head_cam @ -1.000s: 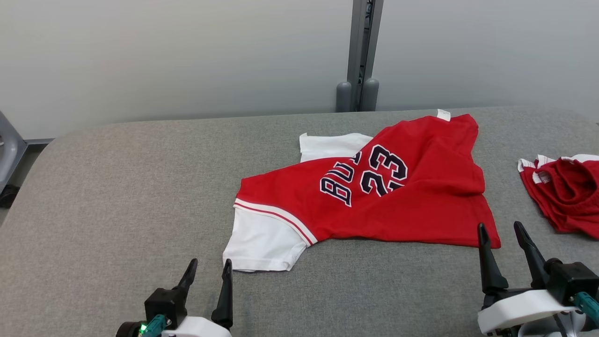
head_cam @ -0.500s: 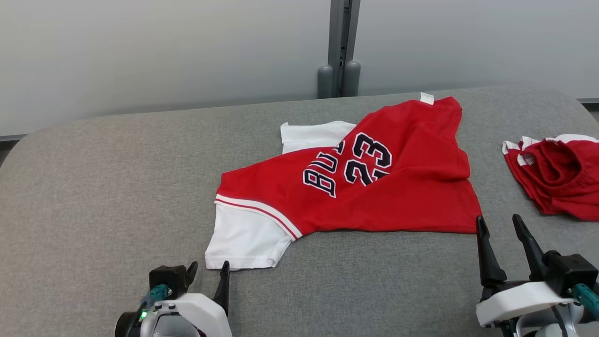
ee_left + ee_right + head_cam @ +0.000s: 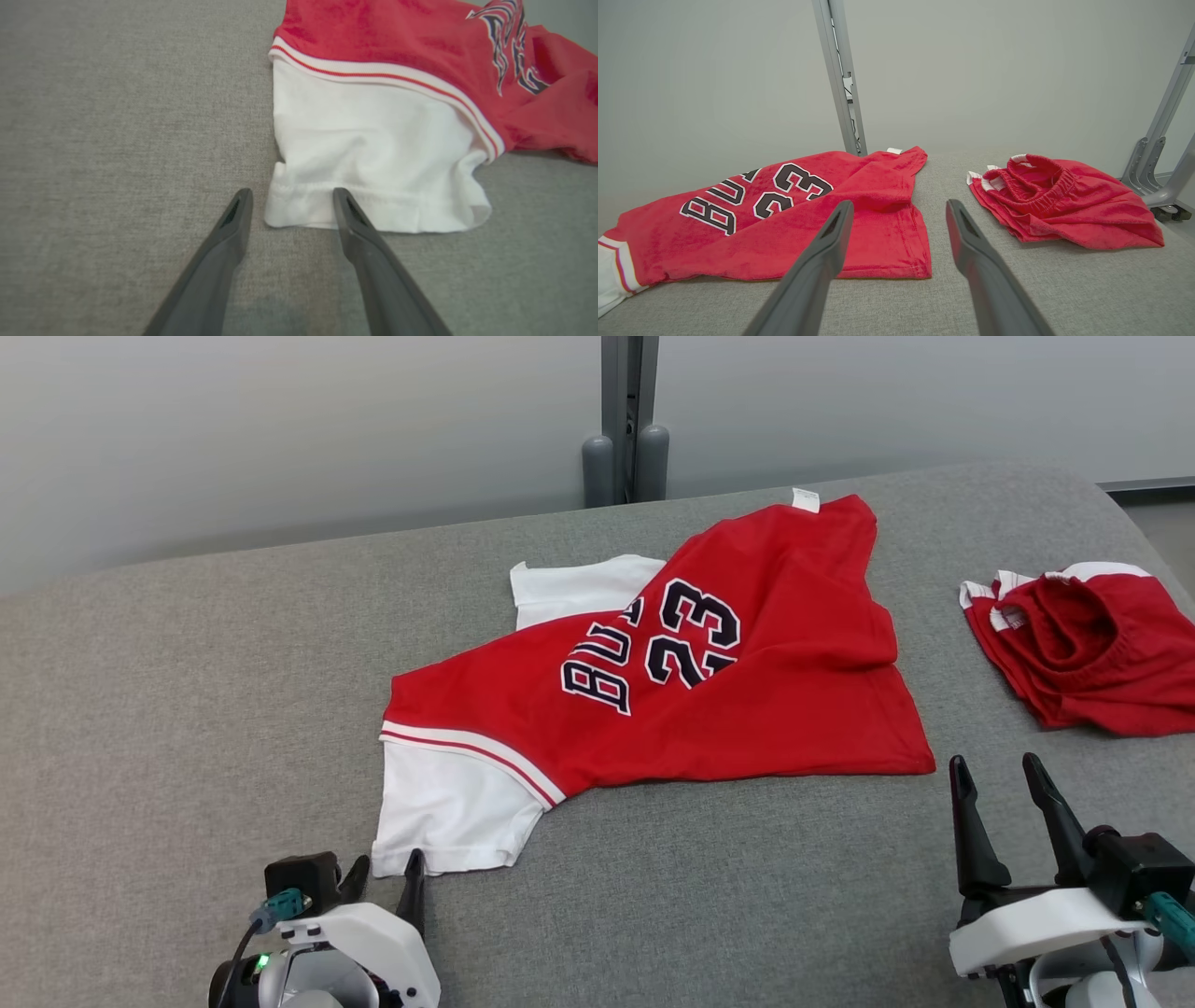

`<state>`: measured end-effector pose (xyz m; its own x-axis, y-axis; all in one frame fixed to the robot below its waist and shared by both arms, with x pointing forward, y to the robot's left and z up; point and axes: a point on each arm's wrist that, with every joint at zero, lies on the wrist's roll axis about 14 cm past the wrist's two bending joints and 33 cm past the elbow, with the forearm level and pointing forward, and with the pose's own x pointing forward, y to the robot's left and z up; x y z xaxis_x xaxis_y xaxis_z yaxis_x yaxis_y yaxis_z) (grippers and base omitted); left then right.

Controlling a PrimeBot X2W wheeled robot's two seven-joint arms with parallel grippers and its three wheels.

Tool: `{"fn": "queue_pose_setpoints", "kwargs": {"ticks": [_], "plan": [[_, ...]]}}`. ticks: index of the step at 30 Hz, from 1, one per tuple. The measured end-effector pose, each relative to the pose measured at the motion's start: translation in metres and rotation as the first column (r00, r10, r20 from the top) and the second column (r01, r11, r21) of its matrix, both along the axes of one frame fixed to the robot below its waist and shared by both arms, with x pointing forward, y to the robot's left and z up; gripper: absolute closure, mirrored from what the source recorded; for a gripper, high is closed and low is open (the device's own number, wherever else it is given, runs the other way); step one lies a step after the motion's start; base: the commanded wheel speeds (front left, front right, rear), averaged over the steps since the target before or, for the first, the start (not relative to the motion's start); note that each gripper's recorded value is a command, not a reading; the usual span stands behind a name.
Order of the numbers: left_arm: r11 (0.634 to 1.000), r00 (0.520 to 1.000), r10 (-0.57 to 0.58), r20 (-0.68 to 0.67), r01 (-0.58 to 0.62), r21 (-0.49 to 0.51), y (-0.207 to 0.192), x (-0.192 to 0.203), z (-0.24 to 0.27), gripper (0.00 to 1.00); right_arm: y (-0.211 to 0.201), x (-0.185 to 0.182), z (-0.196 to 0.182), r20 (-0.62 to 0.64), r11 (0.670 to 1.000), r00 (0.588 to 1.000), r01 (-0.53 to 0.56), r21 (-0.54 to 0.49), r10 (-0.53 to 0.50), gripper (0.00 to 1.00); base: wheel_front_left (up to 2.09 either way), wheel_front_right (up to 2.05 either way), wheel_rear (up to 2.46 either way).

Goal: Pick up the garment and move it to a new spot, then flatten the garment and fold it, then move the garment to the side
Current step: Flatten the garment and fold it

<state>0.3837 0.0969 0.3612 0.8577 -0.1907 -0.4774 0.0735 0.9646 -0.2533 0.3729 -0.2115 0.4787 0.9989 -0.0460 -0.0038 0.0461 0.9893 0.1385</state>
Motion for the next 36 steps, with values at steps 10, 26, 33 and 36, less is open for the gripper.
{"fn": "queue_pose_setpoints", "kwargs": {"ticks": [10, 26, 33, 36], "plan": [[1.000, 0.999, -0.023, 0.029, 0.023, -0.004, -0.006, 0.008, 0.001, 1.00, -0.011, -0.003, -0.013, -0.039, 0.999, 0.999, 0.036, 0.010, -0.035, 0.00, 0.00, 0.00, 0.00], [0.994, 0.968, 0.086, 0.234, -0.067, -0.087, 0.009, 0.023, 0.051, 1.00, -0.024, 0.027, -0.067, -0.265, 0.996, 0.961, 0.087, 0.028, -0.077, 0.00, 0.00, 0.00, 0.00], [0.990, 0.961, 0.136, 0.242, -0.119, -0.081, 0.024, 0.014, 0.054, 1.00, -0.013, 0.049, -0.083, -0.334, 0.995, 0.941, 0.082, 0.062, -0.056, 0.00, 0.00, 0.00, 0.00], [0.988, 0.961, 0.143, 0.236, -0.127, -0.082, 0.026, 0.011, 0.053, 1.00, -0.007, 0.053, -0.093, -0.372, 0.996, 0.927, 0.072, 0.060, -0.044, 0.00, 0.00, 0.00, 0.00]]}}
